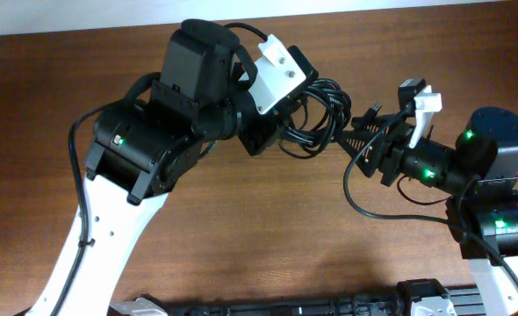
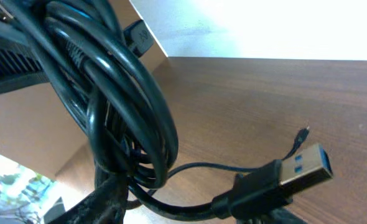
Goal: Untangle cables
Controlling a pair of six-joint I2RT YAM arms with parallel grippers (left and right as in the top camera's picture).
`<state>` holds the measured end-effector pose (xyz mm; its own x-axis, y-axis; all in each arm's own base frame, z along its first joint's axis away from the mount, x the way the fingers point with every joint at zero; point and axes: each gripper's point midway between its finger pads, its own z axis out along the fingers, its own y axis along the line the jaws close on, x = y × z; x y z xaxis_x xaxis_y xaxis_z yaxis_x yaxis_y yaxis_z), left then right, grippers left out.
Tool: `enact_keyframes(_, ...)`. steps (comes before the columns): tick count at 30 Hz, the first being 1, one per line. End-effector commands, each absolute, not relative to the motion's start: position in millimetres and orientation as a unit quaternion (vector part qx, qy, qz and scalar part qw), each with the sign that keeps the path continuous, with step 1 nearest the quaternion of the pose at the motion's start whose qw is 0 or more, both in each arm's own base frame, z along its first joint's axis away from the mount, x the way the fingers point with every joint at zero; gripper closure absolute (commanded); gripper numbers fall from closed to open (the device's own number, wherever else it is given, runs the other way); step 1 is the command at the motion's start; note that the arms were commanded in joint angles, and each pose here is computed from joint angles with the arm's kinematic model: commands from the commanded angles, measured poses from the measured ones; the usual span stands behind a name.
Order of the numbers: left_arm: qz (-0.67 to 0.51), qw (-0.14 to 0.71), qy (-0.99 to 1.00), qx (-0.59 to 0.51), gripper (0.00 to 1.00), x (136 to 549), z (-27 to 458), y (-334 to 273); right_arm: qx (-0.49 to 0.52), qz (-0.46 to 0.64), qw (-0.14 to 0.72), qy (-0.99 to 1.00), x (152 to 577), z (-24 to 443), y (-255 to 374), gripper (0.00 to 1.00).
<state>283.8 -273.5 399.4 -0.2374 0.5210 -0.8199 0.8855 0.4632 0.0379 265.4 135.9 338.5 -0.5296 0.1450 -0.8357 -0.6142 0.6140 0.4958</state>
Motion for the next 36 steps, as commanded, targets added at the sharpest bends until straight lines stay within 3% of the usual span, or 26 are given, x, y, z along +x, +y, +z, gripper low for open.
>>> enact_keyframes(1, -0.268, 0.407, 0.732, 0.476, 1.0, 264, 416, -278, -0.16, 0.415, 0.463, 0.766, 264, 341, 137, 0.7)
enact_keyframes(2, -0.272, 0.406, 0.73, 0.478, 1.0, 262, 417, -279, -0.16, 0.415, 0.463, 0.766, 264, 341, 137, 0.78)
enact_keyframes(5, -0.285, 0.402, 0.724, 0.483, 1.0, 258, 418, -282, -0.166, 0.42, 0.463, 0.763, 262, 343, 139, 0.88)
enact_keyframes(13, -0.286, 0.402, 0.723, 0.483, 1.0, 257, 418, -282, -0.19, 0.439, 0.464, 0.746, 256, 351, 145, 0.89)
enact_keyframes(15, -0.286, 0.402, 0.723, 0.483, 1.0, 257, 418, -282, -0.193, 0.442, 0.464, 0.743, 255, 352, 146, 0.95)
enact_keyframes(22, -0.269, 0.41, 0.73, 0.476, 1.0, 264, 418, -279, -0.202, 0.446, 0.462, 0.739, 252, 353, 148, 0.96)
enact_keyframes(28, -0.214, 0.436, 0.789, 0.376, 1.0, 297, 419, -260, -0.231, 0.451, 0.464, 0.726, 246, 355, 152, 0.96)
enact_keyframes(36, -0.208, 0.451, 0.791, 0.356, 1.0, 306, 424, -258, -0.3, 0.476, 0.466, 0.683, 227, 366, 162, 0.96)
